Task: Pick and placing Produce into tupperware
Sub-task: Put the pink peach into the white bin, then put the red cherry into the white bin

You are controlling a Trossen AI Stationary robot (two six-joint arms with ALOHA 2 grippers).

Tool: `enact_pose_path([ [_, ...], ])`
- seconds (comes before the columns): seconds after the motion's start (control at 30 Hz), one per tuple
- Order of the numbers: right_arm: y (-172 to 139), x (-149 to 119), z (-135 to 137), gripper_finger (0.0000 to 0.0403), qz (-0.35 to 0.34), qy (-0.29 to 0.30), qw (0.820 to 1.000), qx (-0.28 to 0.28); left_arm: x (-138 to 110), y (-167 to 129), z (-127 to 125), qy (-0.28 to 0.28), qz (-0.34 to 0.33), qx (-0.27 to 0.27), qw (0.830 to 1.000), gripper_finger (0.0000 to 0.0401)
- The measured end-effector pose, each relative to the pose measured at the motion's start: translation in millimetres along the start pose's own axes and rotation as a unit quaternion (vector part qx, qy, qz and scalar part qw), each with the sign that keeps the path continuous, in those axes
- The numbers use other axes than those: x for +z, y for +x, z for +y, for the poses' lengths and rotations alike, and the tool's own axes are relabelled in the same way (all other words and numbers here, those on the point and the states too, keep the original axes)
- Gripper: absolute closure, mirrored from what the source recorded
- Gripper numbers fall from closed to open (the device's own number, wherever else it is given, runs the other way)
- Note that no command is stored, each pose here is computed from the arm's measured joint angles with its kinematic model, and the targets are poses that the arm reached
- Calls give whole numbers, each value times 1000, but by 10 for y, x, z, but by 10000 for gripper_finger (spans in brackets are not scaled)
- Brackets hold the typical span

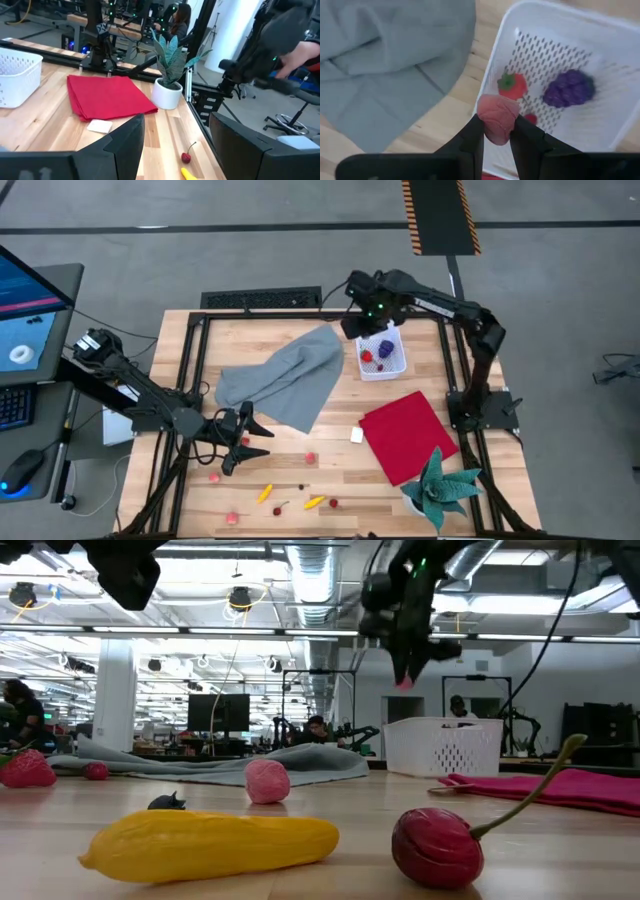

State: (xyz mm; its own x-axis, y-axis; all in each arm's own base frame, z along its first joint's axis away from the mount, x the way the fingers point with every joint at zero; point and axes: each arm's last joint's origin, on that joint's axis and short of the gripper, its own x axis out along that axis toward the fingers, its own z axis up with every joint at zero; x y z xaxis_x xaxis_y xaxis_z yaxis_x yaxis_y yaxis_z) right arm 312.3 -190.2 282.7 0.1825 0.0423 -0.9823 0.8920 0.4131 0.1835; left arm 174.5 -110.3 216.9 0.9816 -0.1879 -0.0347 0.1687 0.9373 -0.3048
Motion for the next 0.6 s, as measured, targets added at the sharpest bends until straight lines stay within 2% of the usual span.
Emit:
enact_pose_path([
  [0.13,330,81,-36,299,65,11,997,-28,-19,-3,0,4,9,1,1000,186],
  [0.27,470,88,-18,276,100,-6,995,-26,-26,-10,-16,3,10,-3,1000,186],
  [0.5,470,77,-2,164,104,-13,994,-22,-28,-16,-24,5,7,5,1000,186],
  [0.6,369,47,-17,133,95,-14,995,-22,-27,-16,-22,5,7,6,1000,186],
])
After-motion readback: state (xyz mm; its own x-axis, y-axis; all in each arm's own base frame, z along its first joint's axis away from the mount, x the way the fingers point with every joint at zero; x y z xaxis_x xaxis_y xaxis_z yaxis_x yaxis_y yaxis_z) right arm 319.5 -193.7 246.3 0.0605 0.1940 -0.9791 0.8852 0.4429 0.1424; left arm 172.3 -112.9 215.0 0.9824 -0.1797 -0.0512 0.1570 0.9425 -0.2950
